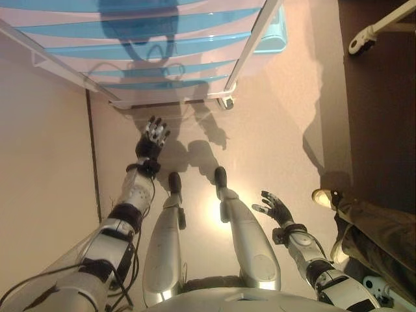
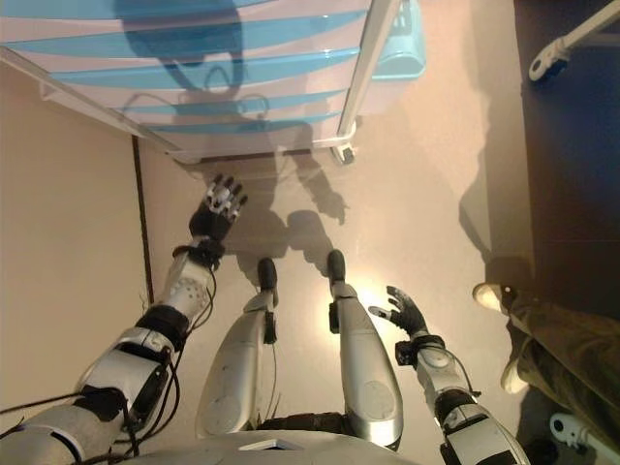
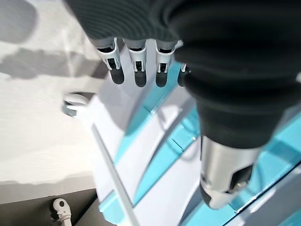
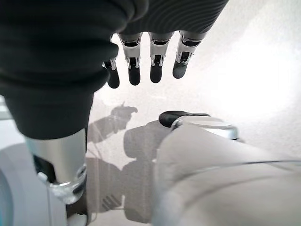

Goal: Open the drawer and pick up the medicine

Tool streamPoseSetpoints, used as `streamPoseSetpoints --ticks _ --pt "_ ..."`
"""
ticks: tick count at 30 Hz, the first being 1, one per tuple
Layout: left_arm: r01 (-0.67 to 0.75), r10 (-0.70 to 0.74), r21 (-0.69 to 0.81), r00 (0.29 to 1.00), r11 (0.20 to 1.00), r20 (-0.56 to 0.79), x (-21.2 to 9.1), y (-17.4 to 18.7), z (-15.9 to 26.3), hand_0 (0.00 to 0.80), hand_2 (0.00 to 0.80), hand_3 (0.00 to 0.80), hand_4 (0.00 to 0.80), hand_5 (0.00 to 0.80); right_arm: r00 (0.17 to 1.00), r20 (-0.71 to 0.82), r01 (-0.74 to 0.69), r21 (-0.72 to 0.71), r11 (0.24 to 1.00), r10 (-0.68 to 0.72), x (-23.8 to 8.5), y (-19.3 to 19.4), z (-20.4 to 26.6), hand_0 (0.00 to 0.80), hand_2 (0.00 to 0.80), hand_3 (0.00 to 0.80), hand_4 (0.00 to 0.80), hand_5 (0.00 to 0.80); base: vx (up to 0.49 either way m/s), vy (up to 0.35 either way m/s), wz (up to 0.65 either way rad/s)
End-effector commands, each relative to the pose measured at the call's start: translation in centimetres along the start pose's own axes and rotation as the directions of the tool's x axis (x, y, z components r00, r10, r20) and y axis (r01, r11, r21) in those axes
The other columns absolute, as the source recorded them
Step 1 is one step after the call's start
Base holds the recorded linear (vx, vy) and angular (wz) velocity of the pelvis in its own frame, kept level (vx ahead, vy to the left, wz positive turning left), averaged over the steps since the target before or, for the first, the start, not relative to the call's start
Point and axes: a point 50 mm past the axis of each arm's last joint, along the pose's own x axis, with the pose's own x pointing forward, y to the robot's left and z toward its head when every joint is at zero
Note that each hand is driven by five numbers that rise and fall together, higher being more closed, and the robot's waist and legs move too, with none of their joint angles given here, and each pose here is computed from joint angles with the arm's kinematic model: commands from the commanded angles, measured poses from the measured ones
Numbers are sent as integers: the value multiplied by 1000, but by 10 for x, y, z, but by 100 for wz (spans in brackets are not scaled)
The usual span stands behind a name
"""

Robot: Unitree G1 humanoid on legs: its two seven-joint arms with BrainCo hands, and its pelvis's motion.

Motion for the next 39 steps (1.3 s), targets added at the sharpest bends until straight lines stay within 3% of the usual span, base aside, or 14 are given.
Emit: streamPoseSetpoints --ticks 1,12,22,25,30,33,39 --pt "68 -56 -60 981 996 184 22 -18 52 0 0 0 0 0 1000 -4 6 -10 1000 -6 -11 -9 -7 0 0 0 0 0 28 -11 -12" --pt "281 -155 -192 856 940 493 56 -75 151 0 0 0 0 0 1000 0 14 22 1000 -14 -20 -9 -16 0 0 0 0 0 35 -13 -6" --pt "505 -196 -304 717 808 669 59 -104 197 0 0 0 0 0 1000 -10 -4 5 1000 4 -23 -9 -19 0 0 0 0 0 6 0 -2" --pt "627 -264 -276 629 729 731 56 -118 207 0 0 0 0 0 1000 -4 -6 12 1000 6 -22 -9 -18 0 0 0 0 0 0 0 0" --pt "876 -498 -95 355 473 791 40 -165 215 0 0 0 0 0 1000 -17 -17 16 1000 17 -24 -9 -21 0 0 0 0 0 -5 -5 -1" --pt "933 -587 -5 231 360 776 30 -189 215 0 0 0 0 0 1000 -21 -21 6 1000 21 -24 -12 -21 0 0 0 0 0 -17 28 3" --pt "966 -685 110 83 234 724 20 -217 225 0 0 0 0 0 1000 -17 -18 -2 1000 18 -23 -19 -17 0 0 0 0 0 -12 49 0"
